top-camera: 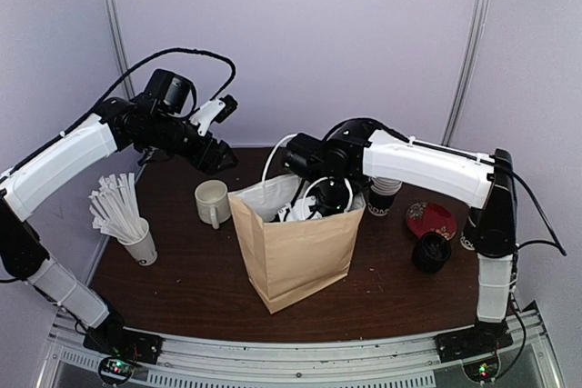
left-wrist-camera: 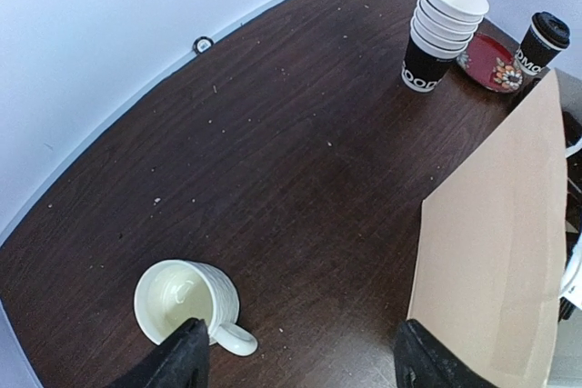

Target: Pack the takeout coffee

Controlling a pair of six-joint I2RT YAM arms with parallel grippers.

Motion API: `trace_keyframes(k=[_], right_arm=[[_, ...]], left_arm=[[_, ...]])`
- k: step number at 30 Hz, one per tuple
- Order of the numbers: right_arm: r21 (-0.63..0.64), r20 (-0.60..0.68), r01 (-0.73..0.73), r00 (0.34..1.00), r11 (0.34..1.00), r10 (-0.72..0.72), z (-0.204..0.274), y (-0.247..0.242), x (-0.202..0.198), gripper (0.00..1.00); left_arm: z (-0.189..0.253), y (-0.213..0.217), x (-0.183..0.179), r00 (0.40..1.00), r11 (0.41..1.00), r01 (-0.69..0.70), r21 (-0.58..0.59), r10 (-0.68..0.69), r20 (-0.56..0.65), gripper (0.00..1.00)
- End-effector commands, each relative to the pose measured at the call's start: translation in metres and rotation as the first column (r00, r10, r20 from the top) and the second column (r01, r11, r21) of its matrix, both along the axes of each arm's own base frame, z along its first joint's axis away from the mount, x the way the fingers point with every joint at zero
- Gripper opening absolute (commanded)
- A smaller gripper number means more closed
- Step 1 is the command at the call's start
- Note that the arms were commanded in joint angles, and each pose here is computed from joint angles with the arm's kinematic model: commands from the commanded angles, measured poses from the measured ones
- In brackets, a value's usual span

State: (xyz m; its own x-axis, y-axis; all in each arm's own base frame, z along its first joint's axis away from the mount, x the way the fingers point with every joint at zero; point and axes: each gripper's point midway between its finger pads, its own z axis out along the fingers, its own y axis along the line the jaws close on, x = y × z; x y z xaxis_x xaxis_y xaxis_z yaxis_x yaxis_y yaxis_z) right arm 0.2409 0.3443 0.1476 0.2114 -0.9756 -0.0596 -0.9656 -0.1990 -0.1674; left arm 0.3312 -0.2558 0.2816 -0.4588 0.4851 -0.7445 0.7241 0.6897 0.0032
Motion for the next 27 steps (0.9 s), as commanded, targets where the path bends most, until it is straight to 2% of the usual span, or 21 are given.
trace_keyframes(k=[1, 6, 10, 13, 20, 27], right_arm=[[-0.217, -0.314, -0.04, 0.949, 0.975, -0.031, -0.053, -0.036, -0.051, 0.64], [-0.16, -0.382, -0.045, 0.924, 0.986, -0.02, -0.031, -0.029, -0.064, 0.63], [-0.133, -0.296, -0.013, 0.955, 0.991, -0.027, -0.032, -0.021, -0.047, 0.68], [-0.149, -0.297, -0.002, 0.954, 0.989, -0.043, -0.039, -0.02, -0.038, 0.71], [-0.013, -0.202, 0.03, 0.979, 0.999, -0.032, -0.006, -0.012, -0.027, 0.89], [0.065, -0.158, 0.057, 0.986, 0.996, -0.046, 0.03, -0.01, -0.028, 0.99]], left_arm=[[0.032, -0.005, -0.003, 0.997, 0.997, 0.045, -0.07, -0.041, 0.061, 0.73], [0.032, -0.008, -0.008, 0.996, 0.994, 0.069, -0.087, -0.064, 0.055, 0.73], [0.033, -0.013, -0.012, 0.995, 0.99, 0.097, -0.105, -0.093, 0.047, 0.73], [0.036, -0.015, -0.011, 0.994, 0.988, 0.103, -0.117, -0.098, 0.046, 0.73], [0.045, -0.012, -0.019, 0.994, 0.985, 0.106, -0.135, -0.1, 0.046, 0.73], [0.053, -0.012, -0.027, 0.993, 0.981, 0.119, -0.155, -0.115, 0.039, 0.73]])
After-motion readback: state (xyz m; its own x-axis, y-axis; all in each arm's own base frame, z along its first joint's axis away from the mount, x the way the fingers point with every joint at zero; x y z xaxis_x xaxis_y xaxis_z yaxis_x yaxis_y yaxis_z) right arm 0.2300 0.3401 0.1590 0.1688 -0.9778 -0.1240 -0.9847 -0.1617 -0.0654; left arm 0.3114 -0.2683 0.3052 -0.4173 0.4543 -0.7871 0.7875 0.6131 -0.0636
